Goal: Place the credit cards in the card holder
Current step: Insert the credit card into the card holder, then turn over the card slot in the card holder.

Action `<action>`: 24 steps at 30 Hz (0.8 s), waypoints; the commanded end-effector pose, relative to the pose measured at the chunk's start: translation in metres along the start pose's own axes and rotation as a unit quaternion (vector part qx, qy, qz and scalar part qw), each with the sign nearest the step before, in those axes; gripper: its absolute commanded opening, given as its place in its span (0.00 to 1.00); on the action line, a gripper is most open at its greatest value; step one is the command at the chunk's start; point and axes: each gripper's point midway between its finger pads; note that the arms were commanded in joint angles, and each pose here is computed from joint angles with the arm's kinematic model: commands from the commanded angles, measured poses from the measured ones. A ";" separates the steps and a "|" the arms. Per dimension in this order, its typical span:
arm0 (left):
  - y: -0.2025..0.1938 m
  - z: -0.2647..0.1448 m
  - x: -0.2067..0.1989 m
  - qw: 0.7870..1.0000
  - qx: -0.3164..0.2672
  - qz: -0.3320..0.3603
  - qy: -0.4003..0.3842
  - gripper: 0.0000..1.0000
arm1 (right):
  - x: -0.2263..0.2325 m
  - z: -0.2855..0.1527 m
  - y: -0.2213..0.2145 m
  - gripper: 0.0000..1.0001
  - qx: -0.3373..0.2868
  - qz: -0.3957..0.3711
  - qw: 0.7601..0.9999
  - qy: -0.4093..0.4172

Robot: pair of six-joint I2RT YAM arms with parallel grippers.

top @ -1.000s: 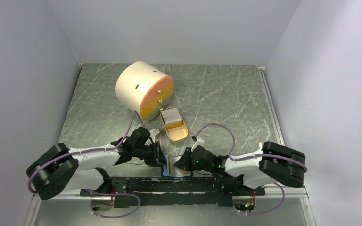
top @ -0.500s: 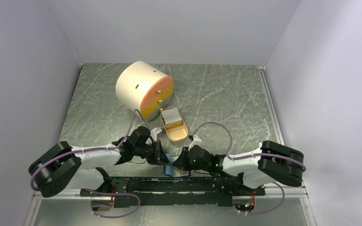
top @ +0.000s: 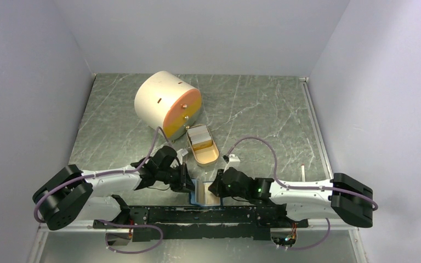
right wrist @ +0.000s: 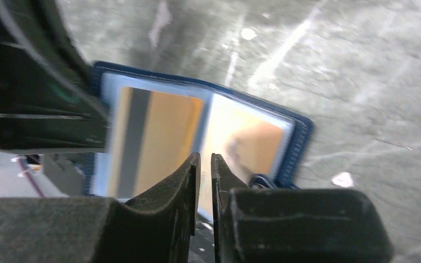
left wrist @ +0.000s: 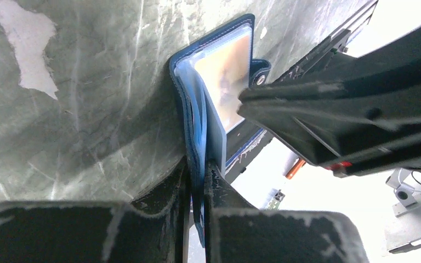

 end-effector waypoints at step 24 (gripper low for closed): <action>0.012 0.021 -0.048 0.993 0.022 0.033 -0.111 0.14 | -0.053 0.022 -0.023 0.17 0.008 -0.002 0.998 -0.069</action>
Point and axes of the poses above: each gripper's point midway between its finger pads, its own z axis out along the fingers, its own x axis along the line the jaws close on, y = z × x, and after that the axes turned 11 degrees about z, right-handed
